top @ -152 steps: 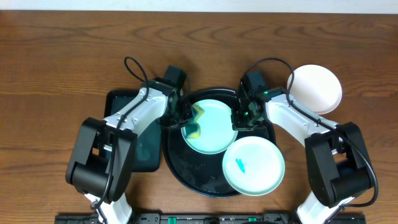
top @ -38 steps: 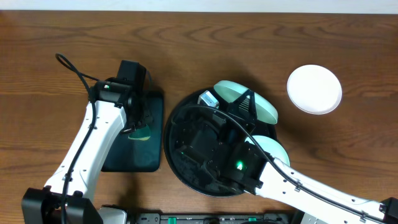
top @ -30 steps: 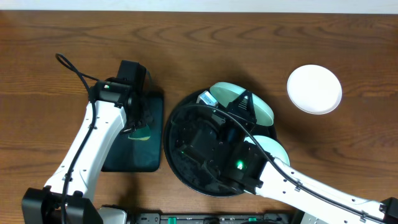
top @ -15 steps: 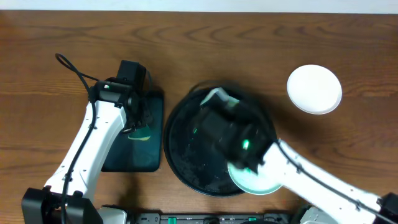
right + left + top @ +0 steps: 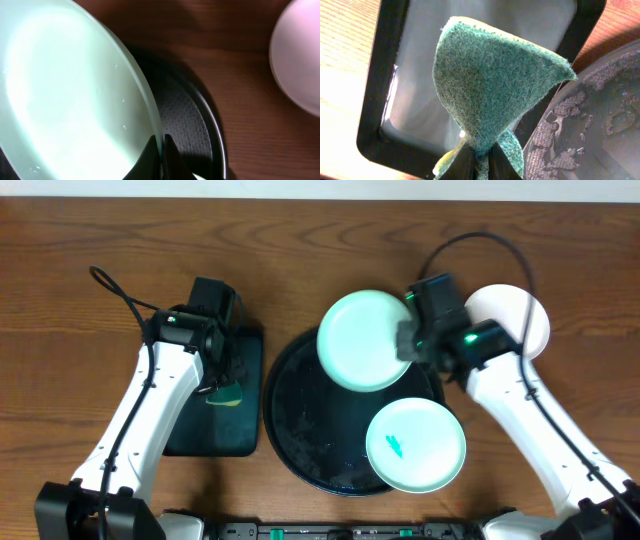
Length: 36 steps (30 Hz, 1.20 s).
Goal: Clean dirty plates on tray and stack at the side
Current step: 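Carry the green plate right and set it on the white plate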
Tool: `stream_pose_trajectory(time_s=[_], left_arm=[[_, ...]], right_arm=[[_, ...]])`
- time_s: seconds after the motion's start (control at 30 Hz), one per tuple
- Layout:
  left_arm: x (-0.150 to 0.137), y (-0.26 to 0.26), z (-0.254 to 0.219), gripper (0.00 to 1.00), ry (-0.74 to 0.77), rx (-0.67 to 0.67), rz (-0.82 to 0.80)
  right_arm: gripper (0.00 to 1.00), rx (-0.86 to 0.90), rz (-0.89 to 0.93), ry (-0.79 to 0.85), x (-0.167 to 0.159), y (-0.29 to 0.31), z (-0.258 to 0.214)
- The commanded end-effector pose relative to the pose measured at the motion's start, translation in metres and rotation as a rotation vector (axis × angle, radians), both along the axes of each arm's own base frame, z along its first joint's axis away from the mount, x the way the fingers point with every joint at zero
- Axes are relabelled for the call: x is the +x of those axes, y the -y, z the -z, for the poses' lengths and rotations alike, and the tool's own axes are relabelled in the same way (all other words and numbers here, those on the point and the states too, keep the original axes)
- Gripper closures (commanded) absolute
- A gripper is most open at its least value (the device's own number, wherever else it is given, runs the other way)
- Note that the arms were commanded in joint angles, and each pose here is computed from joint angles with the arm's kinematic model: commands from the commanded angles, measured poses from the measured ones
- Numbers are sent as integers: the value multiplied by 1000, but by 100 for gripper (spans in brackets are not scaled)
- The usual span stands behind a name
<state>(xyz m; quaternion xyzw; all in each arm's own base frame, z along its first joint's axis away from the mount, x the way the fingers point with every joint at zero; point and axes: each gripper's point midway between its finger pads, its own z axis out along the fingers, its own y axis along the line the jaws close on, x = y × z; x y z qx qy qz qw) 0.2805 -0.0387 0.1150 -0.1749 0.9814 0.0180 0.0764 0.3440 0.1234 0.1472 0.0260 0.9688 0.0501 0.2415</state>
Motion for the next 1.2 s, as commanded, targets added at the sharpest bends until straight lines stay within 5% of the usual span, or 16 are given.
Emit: stream_pose_trajectory(time_s=[0.0, 0.53, 0.87, 1.17], left_arm=[[4, -4, -3, 93, 9, 20, 2], [4, -4, -3, 93, 8, 20, 2], [4, -4, -3, 93, 7, 20, 3], [4, -4, -3, 93, 7, 21, 6]], right_arm=[[99, 169, 136, -35, 12, 25, -2], [99, 274, 650, -220, 5, 220, 66], [99, 353, 771, -325, -4, 260, 127], [99, 470, 803, -230, 14, 276, 123]])
